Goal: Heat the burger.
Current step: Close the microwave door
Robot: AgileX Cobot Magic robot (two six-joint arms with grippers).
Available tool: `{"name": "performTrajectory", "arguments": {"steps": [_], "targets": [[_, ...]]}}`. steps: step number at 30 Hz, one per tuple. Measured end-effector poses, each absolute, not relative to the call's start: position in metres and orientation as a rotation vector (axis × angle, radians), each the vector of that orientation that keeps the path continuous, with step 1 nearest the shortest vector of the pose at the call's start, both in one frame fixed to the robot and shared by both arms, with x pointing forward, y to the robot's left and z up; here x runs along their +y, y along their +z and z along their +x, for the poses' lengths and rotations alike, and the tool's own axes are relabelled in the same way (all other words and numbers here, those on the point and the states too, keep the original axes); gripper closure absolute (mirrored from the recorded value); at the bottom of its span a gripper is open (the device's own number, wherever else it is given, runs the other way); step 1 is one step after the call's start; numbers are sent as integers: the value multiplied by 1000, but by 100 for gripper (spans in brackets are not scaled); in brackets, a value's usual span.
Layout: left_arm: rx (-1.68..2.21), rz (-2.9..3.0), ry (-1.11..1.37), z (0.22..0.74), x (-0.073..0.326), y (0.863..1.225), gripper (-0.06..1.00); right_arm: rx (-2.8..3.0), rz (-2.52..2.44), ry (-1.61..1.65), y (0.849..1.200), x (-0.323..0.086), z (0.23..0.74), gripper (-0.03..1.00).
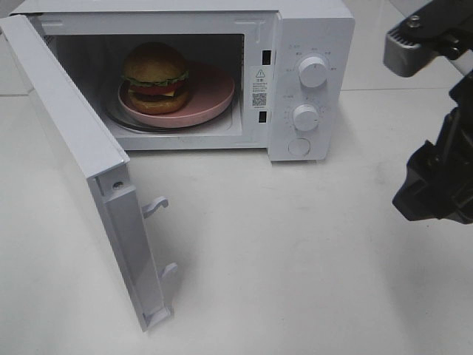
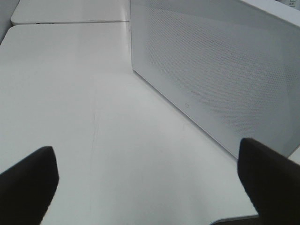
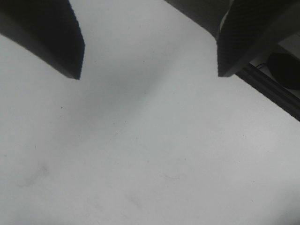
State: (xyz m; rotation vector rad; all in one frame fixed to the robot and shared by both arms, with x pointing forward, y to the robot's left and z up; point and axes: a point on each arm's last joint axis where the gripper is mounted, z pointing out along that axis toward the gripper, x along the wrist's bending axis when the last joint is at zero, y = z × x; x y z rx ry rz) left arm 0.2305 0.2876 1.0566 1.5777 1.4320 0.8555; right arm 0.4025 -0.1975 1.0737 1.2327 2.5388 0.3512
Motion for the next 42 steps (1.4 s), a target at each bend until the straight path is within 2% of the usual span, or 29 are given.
{"name": "performTrajectory", "arguments": {"steps": [12,23,31,42], "targets": [[1432,1578,855,230,288,1057,-2,2356,1515,390,1061,-251,372,21],[1432,1578,855,230,288,1057,-2,2219,1562,502,1059,-271,341,21],[1432,1578,855,230,288,1057,-2,1951,1582,688,1057,-294,298,21],[1432,1578,855,230,288,1057,-2,1718,1576,828,1054,-305,257,21]]}}
